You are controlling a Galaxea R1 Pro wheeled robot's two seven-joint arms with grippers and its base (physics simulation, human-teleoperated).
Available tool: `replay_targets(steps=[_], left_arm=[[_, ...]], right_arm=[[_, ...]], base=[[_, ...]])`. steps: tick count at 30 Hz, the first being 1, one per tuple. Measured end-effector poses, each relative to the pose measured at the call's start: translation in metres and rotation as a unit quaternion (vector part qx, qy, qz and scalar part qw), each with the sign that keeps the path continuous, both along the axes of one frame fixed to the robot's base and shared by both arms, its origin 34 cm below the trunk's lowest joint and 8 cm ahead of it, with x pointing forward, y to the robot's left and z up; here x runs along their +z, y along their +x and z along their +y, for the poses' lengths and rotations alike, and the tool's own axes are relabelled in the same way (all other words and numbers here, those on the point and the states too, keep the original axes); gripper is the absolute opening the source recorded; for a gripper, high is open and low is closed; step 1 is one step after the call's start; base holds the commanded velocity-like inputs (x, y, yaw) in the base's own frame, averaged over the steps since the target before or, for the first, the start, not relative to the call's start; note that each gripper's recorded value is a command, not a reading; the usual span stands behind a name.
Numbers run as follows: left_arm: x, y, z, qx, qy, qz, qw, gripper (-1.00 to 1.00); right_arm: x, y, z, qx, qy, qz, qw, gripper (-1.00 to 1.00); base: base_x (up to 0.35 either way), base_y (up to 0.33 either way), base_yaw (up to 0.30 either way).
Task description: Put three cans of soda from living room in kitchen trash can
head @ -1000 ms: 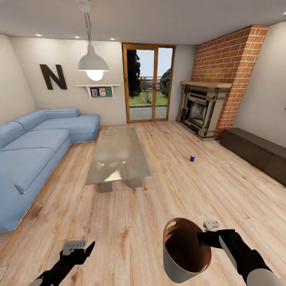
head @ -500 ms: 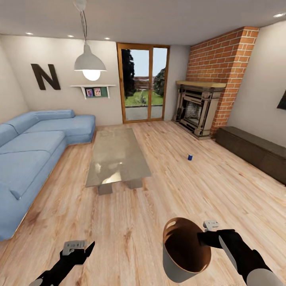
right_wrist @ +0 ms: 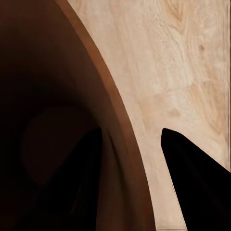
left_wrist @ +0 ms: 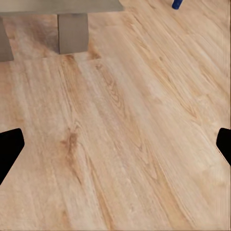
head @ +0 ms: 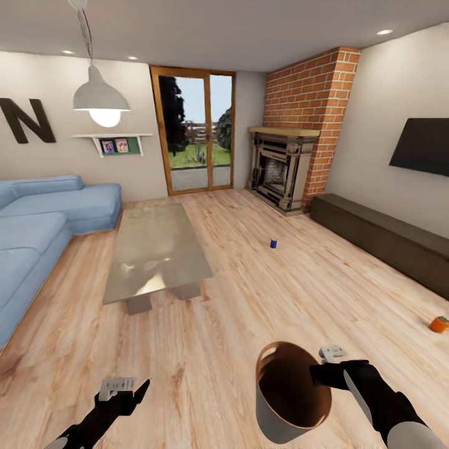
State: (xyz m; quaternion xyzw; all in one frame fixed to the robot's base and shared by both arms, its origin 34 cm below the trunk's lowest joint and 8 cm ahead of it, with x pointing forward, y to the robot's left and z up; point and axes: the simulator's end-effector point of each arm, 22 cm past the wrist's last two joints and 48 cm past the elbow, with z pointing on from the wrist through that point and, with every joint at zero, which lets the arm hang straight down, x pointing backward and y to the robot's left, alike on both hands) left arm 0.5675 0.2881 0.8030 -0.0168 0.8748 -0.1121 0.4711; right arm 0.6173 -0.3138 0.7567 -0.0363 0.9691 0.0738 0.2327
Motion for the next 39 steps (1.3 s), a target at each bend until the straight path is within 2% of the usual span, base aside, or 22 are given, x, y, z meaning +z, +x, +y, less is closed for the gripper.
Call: replay_targets(steps=[39], left_arm=[[0.0001, 0.0001, -0.0011, -0.001, 0.000, 0.000, 1.0000, 1.00]], right_arm=[[0.0000, 0.0000, 0.0005, 0.000, 0.001, 0.000, 1.0000, -1.00]], base=[[0.000, -0.282, -0.242]])
